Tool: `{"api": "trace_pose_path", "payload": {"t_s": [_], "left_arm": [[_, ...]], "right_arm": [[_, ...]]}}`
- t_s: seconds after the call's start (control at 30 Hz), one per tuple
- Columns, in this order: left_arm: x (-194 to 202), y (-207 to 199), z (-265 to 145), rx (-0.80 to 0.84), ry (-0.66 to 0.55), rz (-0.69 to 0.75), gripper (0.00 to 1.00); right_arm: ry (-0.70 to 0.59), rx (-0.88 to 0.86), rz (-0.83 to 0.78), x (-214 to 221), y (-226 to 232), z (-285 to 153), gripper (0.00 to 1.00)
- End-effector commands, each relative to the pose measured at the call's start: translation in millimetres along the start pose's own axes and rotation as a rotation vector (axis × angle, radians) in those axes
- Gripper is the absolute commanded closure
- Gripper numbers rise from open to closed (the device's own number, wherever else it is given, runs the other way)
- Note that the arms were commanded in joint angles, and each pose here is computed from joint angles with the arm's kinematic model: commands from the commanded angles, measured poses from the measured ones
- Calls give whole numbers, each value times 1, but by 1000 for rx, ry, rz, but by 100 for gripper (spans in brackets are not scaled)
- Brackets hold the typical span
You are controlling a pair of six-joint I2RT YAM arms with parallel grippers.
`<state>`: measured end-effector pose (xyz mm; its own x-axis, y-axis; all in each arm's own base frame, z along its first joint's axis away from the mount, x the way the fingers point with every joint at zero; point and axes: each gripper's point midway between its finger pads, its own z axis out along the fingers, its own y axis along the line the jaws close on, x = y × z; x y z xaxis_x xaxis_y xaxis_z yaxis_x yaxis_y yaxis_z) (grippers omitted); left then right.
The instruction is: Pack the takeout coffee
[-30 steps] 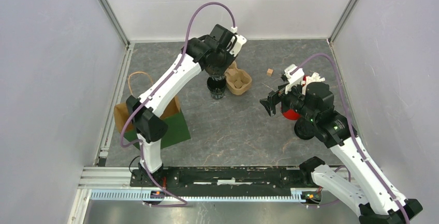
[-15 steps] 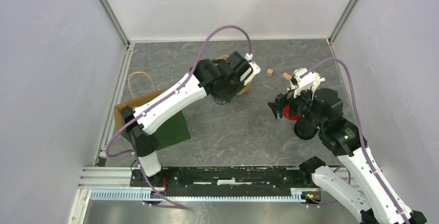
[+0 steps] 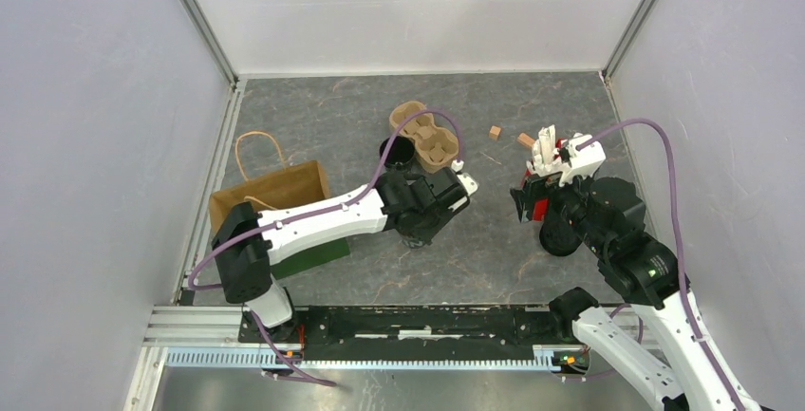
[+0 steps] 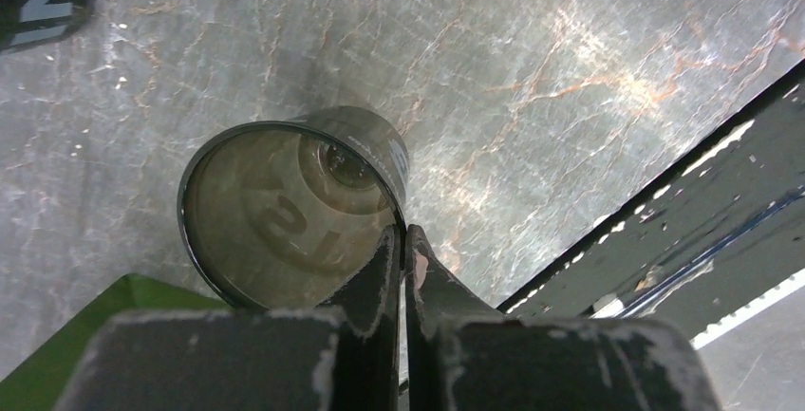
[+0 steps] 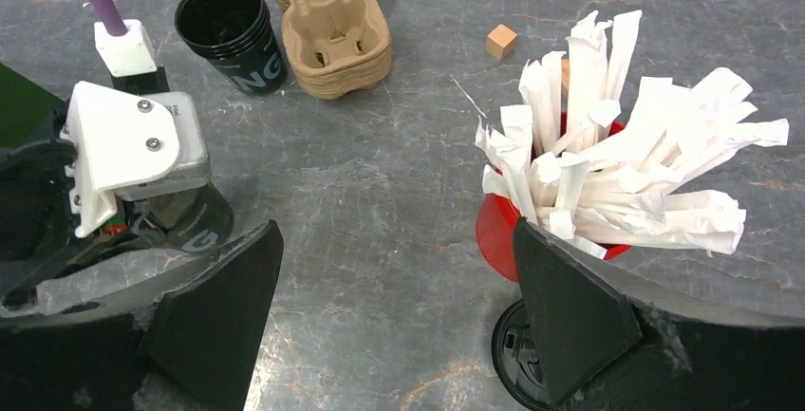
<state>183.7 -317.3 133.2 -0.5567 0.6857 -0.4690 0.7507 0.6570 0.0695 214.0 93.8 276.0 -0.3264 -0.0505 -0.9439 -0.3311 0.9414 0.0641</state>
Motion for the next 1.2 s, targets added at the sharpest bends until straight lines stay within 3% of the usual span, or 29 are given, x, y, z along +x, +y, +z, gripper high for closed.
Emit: {"api": "trace_pose_path", "payload": {"t_s": [0.0,0.23,0.3,0.43,0.5,0.57,0.7,0.9,1.17], "left_arm": [[-27,-21,3,53,-140,-92,98],[-15,-36,19,71,-111,-82,97],[-16,-39,17,76,-114,-81,92],[-23,-47,10,118,-131,-78,68],[-30,-48,3,128,-153,-80,61],[-39,-47,-6,130,-184,-77,43],[-60,-36,-28,93,-259,-86,32],[-93,-10,-70,1,-397,-124,1],[-114,46,-114,-47,-507,-188,0]], "right_arm": [[-46,38,42,-15,-5,-6,2],[-32,74,48,-10,-11,-4,2],[-27,87,52,-8,-13,-3,2],[-13,113,65,-2,-17,-2,2],[-6,118,69,0,-18,-1,2],[0,130,79,3,-19,-2,2],[26,151,105,13,-22,0,2],[114,233,143,45,-33,6,2],[207,312,141,89,-44,19,7]]}}
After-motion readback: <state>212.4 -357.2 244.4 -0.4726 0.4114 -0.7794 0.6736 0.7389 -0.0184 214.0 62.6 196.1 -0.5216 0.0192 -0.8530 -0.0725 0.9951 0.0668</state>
